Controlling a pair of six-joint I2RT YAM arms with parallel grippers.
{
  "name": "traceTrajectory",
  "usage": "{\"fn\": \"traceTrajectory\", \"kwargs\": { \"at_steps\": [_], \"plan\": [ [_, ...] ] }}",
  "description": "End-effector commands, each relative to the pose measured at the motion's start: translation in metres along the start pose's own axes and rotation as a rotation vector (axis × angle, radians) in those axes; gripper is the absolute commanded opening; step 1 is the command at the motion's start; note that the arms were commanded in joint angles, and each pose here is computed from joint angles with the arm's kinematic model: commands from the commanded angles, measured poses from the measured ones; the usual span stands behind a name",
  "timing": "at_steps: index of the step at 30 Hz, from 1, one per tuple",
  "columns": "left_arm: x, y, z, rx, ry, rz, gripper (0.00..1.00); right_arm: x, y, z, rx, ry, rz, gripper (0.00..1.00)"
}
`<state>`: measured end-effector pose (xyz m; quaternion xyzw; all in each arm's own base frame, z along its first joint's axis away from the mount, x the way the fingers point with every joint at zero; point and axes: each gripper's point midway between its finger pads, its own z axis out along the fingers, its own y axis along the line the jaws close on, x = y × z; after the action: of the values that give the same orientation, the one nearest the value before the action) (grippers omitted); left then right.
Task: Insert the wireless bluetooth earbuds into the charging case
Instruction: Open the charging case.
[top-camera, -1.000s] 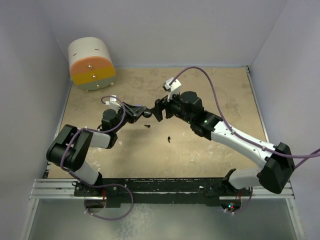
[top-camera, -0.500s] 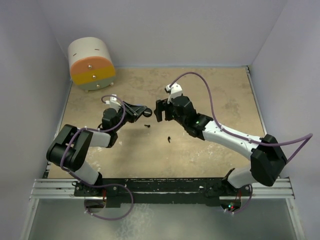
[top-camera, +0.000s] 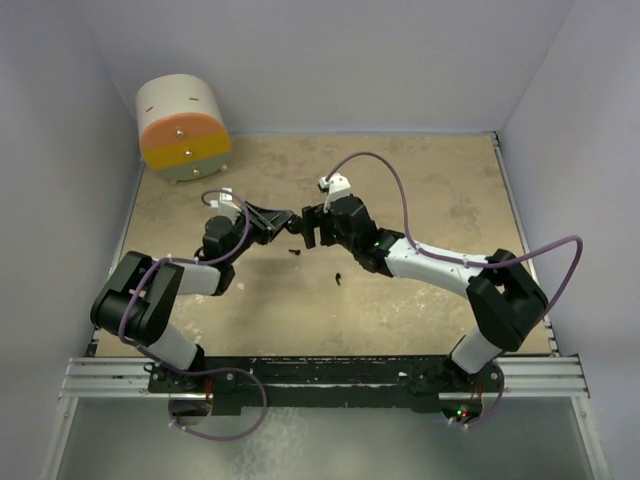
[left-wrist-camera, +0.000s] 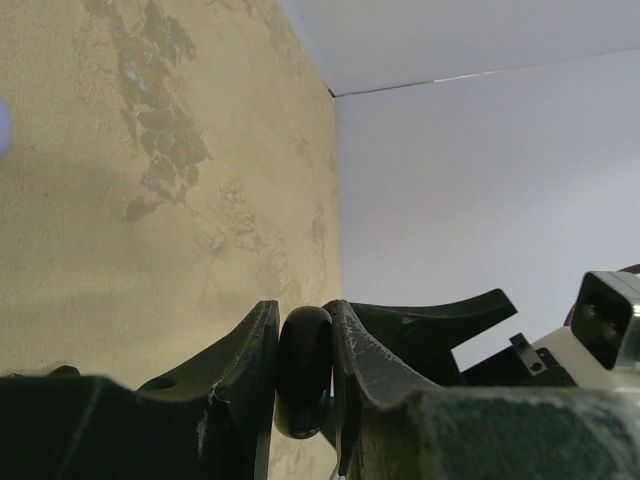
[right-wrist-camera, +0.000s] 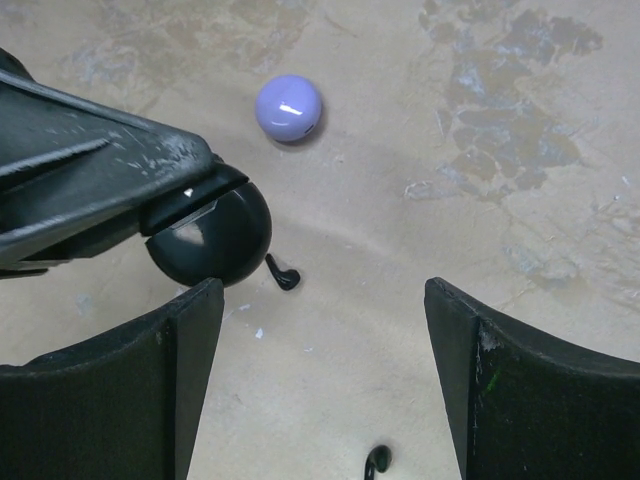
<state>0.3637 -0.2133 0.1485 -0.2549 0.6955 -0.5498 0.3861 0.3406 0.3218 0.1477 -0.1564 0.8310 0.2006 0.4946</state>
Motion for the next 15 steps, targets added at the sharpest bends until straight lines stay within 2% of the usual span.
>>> {"fn": "traceTrajectory", "kwargs": {
  "at_steps": [1,12,15],
  "plan": [
    [-0.003,-0.030,-0.003,0.091,-0.005,0.008,0.00,-0.011,0.009,0.007,-0.028,-0.051,0.030,0.84],
    [0.001,-0.030,-0.009,0.101,0.002,-0.017,0.00,-0.001,0.015,0.021,-0.056,-0.040,0.024,0.84],
    [-0.002,-0.029,-0.010,0.095,-0.015,-0.029,0.00,0.000,0.008,0.024,-0.015,-0.037,0.022,0.84]
  ]
}}
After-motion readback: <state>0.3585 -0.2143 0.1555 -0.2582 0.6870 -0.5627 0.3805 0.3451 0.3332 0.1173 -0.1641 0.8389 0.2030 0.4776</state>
